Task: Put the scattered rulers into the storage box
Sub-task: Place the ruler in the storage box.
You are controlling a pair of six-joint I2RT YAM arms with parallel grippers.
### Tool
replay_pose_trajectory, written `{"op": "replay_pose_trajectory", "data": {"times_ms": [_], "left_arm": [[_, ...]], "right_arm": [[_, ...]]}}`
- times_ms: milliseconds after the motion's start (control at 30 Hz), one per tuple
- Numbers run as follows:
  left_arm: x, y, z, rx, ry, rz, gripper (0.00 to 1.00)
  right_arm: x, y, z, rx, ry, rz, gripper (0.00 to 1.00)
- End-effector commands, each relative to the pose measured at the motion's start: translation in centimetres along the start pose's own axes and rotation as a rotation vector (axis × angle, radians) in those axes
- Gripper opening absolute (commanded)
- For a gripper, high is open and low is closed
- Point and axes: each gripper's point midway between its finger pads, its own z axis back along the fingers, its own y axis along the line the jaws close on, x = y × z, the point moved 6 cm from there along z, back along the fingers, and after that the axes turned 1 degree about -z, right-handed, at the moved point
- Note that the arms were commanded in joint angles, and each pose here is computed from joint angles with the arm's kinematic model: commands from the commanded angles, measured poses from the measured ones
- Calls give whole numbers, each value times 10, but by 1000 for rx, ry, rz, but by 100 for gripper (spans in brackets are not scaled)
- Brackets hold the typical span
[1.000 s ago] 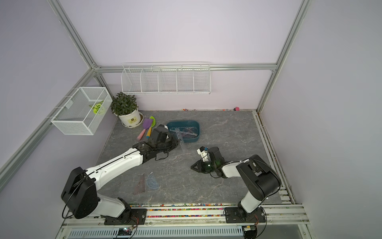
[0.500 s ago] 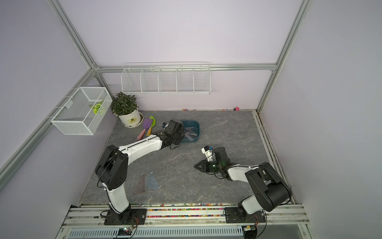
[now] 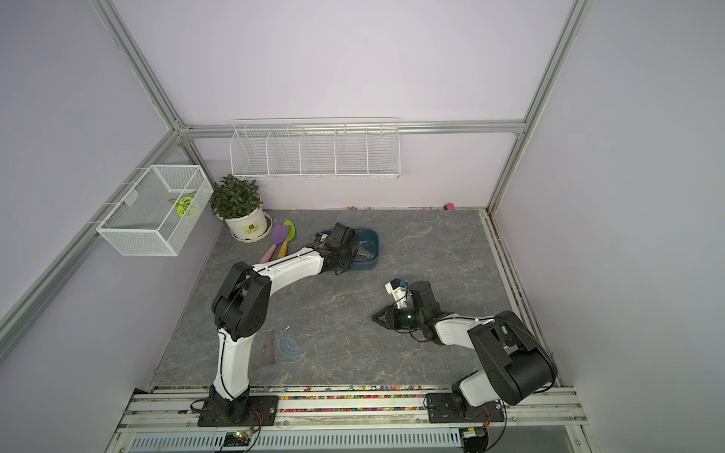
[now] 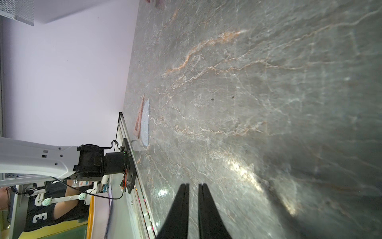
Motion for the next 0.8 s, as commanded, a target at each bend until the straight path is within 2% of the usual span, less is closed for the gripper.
{"op": "replay_pose_trajectory", "data": {"times_ms": [0, 167, 267, 400, 467, 633, 767], "left_arm": [[3, -8, -7, -19, -20, 18, 0], [1, -5, -11, -22, -16, 9, 1], [1, -9, -7, -42, -11, -27, 23], [1, -27, 14, -98, -46, -119, 54], [0, -37, 27, -128, -61, -169, 63], [-5, -52, 73, -183, -93, -333, 68], [-6, -29, 118, -164, -88, -490, 67]], "right_arm": [[-2, 1, 3, 12, -2, 25, 16], [-1, 0, 4, 10, -6, 24, 16], [0, 0, 4, 9, -10, 20, 16], [0, 0, 4, 11, -11, 24, 16], [0, 1, 5, 5, -13, 31, 17], [0, 6, 8, -19, -18, 71, 18], [-8, 25, 3, -100, 19, 191, 23]]}}
